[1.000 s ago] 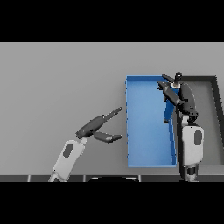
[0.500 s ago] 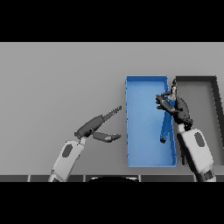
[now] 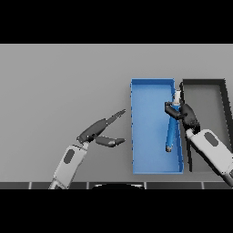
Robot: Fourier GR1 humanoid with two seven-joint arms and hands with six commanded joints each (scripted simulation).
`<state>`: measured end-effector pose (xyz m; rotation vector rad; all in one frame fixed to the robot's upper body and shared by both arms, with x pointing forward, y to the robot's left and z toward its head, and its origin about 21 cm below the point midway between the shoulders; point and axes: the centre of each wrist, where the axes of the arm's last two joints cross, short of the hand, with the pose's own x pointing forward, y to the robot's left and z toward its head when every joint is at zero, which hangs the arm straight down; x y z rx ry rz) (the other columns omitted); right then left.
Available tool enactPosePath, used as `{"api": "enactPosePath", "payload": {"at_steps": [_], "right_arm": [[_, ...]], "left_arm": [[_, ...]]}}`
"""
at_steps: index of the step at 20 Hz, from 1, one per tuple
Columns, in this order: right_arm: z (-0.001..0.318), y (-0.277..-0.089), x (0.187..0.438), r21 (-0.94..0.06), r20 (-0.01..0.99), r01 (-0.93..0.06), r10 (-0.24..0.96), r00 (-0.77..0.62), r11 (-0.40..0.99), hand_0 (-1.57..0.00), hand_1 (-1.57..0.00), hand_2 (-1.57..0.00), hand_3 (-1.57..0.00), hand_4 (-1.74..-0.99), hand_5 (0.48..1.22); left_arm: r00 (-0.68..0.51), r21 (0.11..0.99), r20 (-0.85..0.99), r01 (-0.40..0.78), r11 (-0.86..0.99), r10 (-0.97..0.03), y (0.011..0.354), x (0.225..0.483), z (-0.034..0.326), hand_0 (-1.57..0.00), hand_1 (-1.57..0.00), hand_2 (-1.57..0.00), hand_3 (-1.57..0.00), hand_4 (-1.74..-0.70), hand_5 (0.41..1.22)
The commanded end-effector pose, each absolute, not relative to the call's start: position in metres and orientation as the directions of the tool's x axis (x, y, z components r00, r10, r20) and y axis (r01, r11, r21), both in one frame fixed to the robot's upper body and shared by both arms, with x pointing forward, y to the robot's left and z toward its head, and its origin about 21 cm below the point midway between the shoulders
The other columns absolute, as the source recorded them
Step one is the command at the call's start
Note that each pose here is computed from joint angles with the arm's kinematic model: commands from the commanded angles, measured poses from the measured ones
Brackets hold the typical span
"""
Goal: Pick up the blue pipe and place it into the blue bin.
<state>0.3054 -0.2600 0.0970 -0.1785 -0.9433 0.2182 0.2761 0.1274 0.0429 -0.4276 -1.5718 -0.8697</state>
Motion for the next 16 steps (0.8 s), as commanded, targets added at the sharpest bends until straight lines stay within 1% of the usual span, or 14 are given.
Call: {"api": "enactPosePath", "payload": {"at_steps": [1, 3, 5, 6, 8, 10, 11, 14, 16], "right_arm": [[0.0954, -0.2553, 0.3047, -0.271, 0.764, -0.15, 0.307, 0.567, 0.951, -0.23, -0.21, -0.21, -0.06, -1.233, 0.913], [0.0967, -0.253, 0.3036, -0.32, 0.726, -0.213, 0.383, 0.571, 0.923, -0.14, -0.14, -0.13, -0.04, -1.205, 0.837], [0.099, -0.2511, 0.3047, -0.353, 0.697, -0.26, 0.437, 0.569, 0.899, -0.09, -0.09, -0.08, -0.02, -1.175, 0.788], [0.0979, -0.2496, 0.3052, -0.354, 0.694, -0.265, 0.441, 0.569, 0.897, -0.07, -0.07, -0.07, -0.02, -1.161, 0.771], [0.0966, -0.2463, 0.304, -0.359, 0.688, -0.275, 0.452, 0.568, 0.892, -0.05, -0.04, -0.04, -0.01, -1.125, 0.747], [0.0984, -0.2492, 0.3005, -0.37, 0.679, -0.293, 0.472, 0.563, 0.882, -0.03, -0.03, -0.03, -0.01, -1.099, 0.725], [0.1001, -0.2488, 0.3021, -0.376, 0.679, -0.297, 0.479, 0.556, 0.878, -0.02, -0.02, -0.02, -0.01, -1.095, 0.718], [0.0998, -0.2456, 0.3018, -0.382, 0.67, -0.332, 0.506, 0.543, 0.863, -0.02, -0.02, -0.02, 0.0, -1.084, 0.712], [0.099, -0.2492, 0.3019, -0.383, 0.672, -0.331, 0.506, 0.541, 0.862, -0.02, -0.02, -0.02, 0.0, -1.084, 0.714]], "left_arm": [[-0.2, 0.286, 0.958, 0.707, 0.647, -0.206, 0.1253, 0.2752, 0.0424, 0.0, 0.0, 0.0, 0.0, -0.93, 0.496], [-0.204, 0.291, 0.957, 0.709, 0.642, -0.208, 0.1228, 0.275, 0.0421, 0.0, 0.0, 0.0, 0.0, -0.93, 0.496], [-0.207, 0.293, 0.956, 0.707, 0.644, -0.208, 0.1269, 0.2772, 0.0408, 0.0, 0.0, 0.0, 0.0, -0.93, 0.496], [-0.206, 0.289, 0.957, 0.711, 0.641, -0.203, 0.1251, 0.2752, 0.0401, 0.0, 0.0, 0.0, 0.0, -0.93, 0.496], [-0.206, 0.288, 0.958, 0.709, 0.644, -0.201, 0.1235, 0.2763, 0.0429, 0.0, 0.0, 0.0, 0.0, -0.93, 0.496], [-0.201, 0.283, 0.959, 0.713, 0.642, -0.199, 0.1245, 0.2745, 0.0412, 0.0, 0.0, 0.0, 0.0, -0.93, 0.497], [-0.206, 0.281, 0.96, 0.714, 0.641, -0.191, 0.1255, 0.2727, 0.0428, 0.0, 0.0, 0.0, 0.0, -0.93, 0.495], [-0.201, 0.29, 0.957, 0.705, 0.647, -0.211, 0.1299, 0.275, 0.04, 0.0, 0.0, 0.0, 0.0, -0.93, 0.496], [-0.196, 0.291, 0.956, 0.706, 0.645, -0.217, 0.129, 0.2726, 0.0346, 0.0, 0.0, 0.0, 0.0, -0.93, 0.495]]}}
